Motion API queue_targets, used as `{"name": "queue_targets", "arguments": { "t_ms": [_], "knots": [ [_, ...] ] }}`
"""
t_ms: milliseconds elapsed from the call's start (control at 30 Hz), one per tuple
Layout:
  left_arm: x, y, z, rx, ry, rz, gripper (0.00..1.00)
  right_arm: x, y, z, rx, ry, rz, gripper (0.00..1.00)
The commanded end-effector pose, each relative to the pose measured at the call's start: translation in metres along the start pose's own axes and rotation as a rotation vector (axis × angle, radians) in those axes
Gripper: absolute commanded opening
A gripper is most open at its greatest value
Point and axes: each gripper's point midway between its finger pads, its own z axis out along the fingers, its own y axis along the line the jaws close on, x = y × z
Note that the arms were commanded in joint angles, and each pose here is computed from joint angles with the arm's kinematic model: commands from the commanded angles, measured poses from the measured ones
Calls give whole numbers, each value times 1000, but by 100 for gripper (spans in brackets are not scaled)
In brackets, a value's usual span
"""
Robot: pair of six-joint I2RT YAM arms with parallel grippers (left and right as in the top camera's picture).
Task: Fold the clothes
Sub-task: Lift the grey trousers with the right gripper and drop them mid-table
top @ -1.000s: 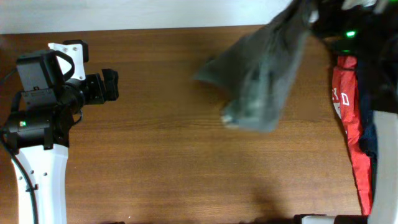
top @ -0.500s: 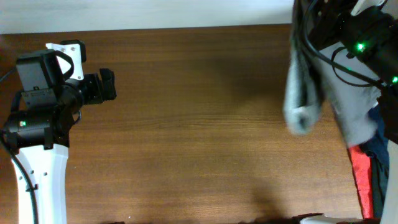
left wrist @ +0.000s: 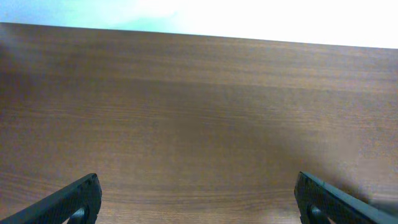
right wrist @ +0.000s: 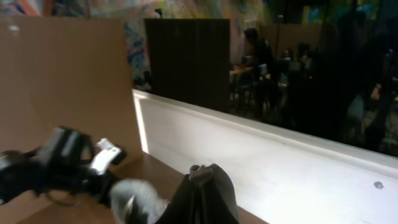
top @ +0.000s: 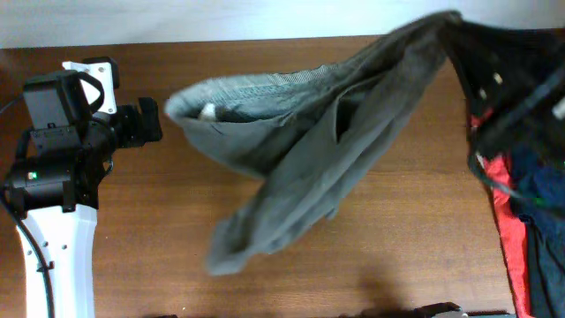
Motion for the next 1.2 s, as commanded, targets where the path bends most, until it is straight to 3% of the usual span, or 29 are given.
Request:
{"name": "queue_targets", "arguments": {
  "t_ms": [0, 267, 467, 500, 567, 667, 700, 733, 800, 933, 1167],
  "knots": [
    [-9, 3, -9, -18, -34, -7, 99, 6, 5, 7, -49, 27, 10, 4],
    [-8, 3, -9, -18, -33, -7, 99, 71, -30, 62, -79, 235, 127, 4],
    [-8, 3, -9, -14, -33, -7, 99, 154, -102, 127, 34, 431, 101, 6],
    [-8, 2, -9, -9, -32, -7, 99, 170, -116, 137, 62, 469, 98, 16],
    [-8, 0, -9, -1, -31, -7, 99, 204, -139, 153, 113, 542, 120, 59],
    [-7, -8, -9, 46, -27, -7, 99, 248, -160, 168, 136, 631, 168, 72],
    [-6, -12, -10, 68, -23, -6, 99, 258, -164, 170, 137, 653, 182, 86],
    [-5, -16, -10, 92, -17, -7, 99, 265, -167, 171, 139, 669, 192, 93],
    [-1, -24, -11, 141, -5, -7, 99, 271, -171, 170, 145, 683, 203, 98],
    [5, -49, -13, 237, 13, 83, 99, 265, -178, 163, 180, 676, 205, 99],
    [10, -72, -11, 243, 25, 196, 99, 308, -230, 88, 561, 899, 399, 99]
  ]
}}
